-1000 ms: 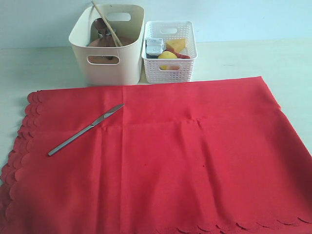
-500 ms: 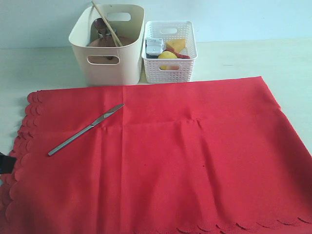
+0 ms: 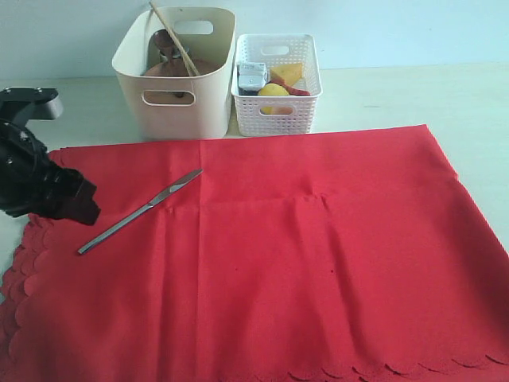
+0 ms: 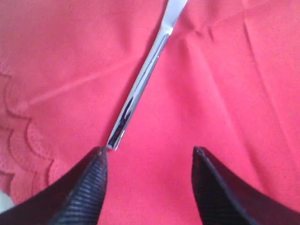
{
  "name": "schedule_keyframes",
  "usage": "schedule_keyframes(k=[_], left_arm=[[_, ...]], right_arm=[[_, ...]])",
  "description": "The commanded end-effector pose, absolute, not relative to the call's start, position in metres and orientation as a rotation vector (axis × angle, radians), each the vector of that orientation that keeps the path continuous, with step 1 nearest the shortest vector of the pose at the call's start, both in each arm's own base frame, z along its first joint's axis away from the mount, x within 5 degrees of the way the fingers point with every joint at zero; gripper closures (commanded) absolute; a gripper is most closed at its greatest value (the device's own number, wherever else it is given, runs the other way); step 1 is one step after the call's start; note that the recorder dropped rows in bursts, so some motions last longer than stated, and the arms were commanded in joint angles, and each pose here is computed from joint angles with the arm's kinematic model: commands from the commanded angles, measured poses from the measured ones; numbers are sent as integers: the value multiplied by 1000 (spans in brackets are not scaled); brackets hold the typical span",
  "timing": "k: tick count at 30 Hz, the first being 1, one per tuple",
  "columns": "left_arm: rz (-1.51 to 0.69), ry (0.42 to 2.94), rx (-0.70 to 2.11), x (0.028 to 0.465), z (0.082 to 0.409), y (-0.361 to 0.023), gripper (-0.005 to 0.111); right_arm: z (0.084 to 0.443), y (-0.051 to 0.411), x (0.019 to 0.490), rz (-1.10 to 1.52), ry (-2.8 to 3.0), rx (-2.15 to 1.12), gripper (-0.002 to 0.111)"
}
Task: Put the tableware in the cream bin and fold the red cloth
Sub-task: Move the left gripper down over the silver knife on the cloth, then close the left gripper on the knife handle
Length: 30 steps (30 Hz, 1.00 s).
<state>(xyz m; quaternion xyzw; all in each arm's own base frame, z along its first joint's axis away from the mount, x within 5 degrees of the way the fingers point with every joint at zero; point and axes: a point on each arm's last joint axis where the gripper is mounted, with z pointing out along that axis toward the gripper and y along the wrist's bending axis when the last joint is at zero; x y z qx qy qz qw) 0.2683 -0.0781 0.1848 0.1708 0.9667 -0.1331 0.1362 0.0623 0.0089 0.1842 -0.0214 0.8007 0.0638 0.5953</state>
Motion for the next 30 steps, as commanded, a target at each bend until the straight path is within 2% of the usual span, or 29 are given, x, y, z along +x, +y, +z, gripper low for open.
schedule_keyframes(k=[1, 9, 20, 30], left_arm=[[-405, 2788, 688, 286, 178, -99, 53], [-352, 2736, 938, 314, 158, -131, 53], [-257, 2771, 1038, 324, 127, -129, 53], [-220, 2756, 1041, 329, 115, -129, 53]], right_arm=[[183, 9, 62, 148, 1859, -46, 108], [183, 9, 62, 148, 1859, -46, 108], [183, 9, 62, 148, 1859, -46, 108], [183, 9, 62, 148, 1859, -46, 108]])
